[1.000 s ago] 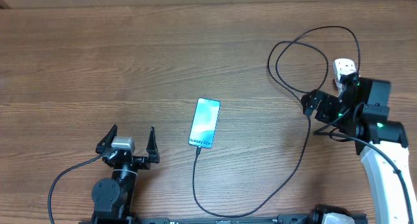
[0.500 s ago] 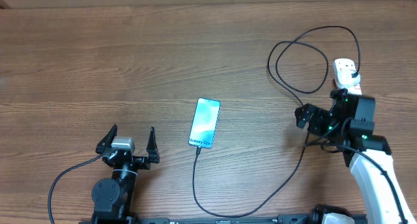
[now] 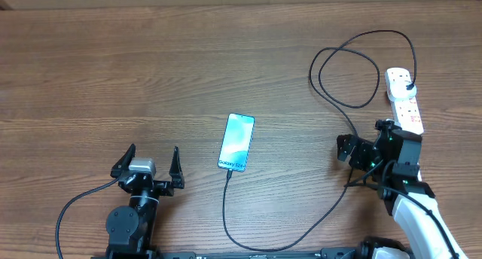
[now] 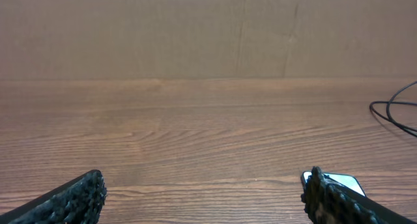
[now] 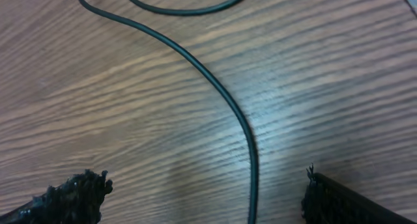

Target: Plug charger to phone and switch on socket

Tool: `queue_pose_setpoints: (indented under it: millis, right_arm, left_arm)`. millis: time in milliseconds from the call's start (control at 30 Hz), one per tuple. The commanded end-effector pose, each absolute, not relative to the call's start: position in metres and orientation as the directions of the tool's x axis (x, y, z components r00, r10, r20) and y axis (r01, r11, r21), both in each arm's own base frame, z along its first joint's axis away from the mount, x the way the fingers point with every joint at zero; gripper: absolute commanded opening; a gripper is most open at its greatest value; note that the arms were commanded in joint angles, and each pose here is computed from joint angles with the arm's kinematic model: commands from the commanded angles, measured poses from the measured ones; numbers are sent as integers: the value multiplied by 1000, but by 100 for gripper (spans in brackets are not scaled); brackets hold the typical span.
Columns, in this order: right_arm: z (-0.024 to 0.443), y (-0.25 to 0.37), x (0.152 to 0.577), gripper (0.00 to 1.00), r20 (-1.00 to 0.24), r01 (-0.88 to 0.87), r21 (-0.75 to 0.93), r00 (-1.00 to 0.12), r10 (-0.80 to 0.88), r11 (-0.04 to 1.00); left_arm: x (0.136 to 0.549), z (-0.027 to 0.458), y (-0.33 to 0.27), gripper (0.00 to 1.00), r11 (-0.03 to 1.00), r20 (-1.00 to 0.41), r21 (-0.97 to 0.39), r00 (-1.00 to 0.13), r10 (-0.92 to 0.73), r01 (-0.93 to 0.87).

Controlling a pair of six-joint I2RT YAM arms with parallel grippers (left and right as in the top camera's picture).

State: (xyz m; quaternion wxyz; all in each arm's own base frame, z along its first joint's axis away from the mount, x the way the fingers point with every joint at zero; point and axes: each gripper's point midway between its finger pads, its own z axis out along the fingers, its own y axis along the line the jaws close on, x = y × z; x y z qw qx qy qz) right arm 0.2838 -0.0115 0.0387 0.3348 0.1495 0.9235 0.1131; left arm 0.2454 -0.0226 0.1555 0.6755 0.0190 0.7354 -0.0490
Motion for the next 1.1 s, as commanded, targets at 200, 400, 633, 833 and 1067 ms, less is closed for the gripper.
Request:
queue_pose_setpoints:
  millis: [200, 400, 633, 833, 1067]
  right_arm:
    - [32, -13, 277, 100, -648, 188, 290, -683, 337, 938]
    - [30, -10, 273, 100, -698, 157, 300, -636, 329, 941]
    - [30, -9, 266, 100, -735, 139, 301, -597, 323, 943]
    - [29, -8, 261, 100, -751, 132, 300, -578, 319, 945]
    - [29, -7, 257, 100, -758, 129, 300, -570, 318, 945]
  left_arm:
    - [245, 156, -21, 100, 996, -997, -23, -79, -16, 88]
    - [245, 156, -21, 100, 996, -997, -23, -79, -16, 88]
    - [245, 156, -21, 100, 996, -997, -23, -79, -16, 88]
    - [245, 156, -21, 99, 996, -997, -23, -79, -16, 88]
    - [245, 156, -21, 100, 996, -997, -23, -79, -16, 88]
